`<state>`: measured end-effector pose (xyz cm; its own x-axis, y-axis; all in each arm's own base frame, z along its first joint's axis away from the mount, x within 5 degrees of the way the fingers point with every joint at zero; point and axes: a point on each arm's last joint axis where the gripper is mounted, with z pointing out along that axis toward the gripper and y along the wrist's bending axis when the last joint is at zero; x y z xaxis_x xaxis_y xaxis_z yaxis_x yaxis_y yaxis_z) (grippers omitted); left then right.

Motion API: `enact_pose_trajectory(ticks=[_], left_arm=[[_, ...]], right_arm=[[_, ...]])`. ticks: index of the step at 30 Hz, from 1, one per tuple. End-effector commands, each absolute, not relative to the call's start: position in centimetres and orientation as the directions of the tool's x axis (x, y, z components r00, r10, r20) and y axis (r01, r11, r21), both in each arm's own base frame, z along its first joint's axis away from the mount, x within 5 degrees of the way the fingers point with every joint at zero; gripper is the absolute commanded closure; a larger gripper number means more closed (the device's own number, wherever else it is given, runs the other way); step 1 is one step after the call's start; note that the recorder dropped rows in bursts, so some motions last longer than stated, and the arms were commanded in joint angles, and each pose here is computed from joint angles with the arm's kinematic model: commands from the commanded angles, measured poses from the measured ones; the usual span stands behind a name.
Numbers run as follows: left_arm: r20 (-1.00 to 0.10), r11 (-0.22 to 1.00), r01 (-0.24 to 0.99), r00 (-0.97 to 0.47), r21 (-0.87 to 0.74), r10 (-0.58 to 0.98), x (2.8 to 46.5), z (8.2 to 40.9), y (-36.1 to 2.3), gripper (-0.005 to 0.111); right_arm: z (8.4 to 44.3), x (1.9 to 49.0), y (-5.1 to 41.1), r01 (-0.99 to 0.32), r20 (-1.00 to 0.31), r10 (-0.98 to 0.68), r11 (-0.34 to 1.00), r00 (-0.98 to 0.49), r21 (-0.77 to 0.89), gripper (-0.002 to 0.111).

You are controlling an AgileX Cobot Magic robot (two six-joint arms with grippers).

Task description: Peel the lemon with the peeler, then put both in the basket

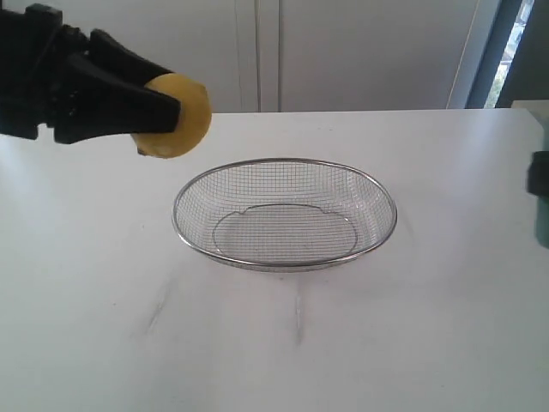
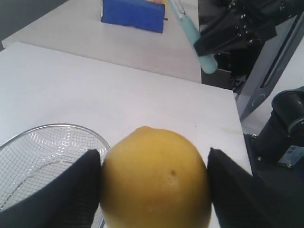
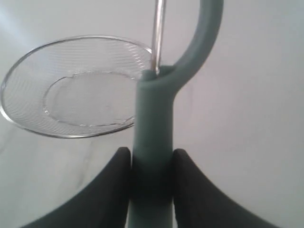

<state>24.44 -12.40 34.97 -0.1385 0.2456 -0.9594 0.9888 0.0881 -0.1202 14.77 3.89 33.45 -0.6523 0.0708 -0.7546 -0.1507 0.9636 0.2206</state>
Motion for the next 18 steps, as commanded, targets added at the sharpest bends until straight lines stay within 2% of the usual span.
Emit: enact_pose_trajectory(ticks=[1, 4, 6, 11, 18], left_arm=[[-0.983, -0.001, 0.993, -0.113, -0.114, 0.147, 21.5, 34.1, -12.1, 0.107], [-0.992, 0.001, 0.997, -0.073, -0.073, 0.103, 20.2, 33.6, -11.9, 0.107], [-1.000, 0.017, 1.000, 0.000, 0.001, 0.031, 19.2, 34.3, -11.8, 0.107], [-0.999, 0.016, 1.000, 0.019, 0.019, 0.032, 18.7, 34.6, -11.7, 0.107], [-0.998, 0.074, 0.997, 0.029, 0.033, 0.052, 19.3, 34.4, -11.7, 0.107]], right_arm=[[31.7, 17.7, 5.9, -0.248, -0.698, 0.046, 0.916, -0.715, 0.315, 0.108], [30.6, 19.2, 7.1, -0.301, -0.653, 0.031, 0.870, -0.757, 0.390, 0.108], [29.8, 20.9, 8.7, -0.386, -0.618, -0.014, 0.792, -0.786, 0.473, 0.108], [29.6, 23.4, 10.8, -0.481, -0.590, -0.062, 0.651, -0.805, 0.588, 0.108], [27.4, 25.4, 12.0, -0.489, -0.473, -0.185, 0.556, -0.861, 0.672, 0.108]])
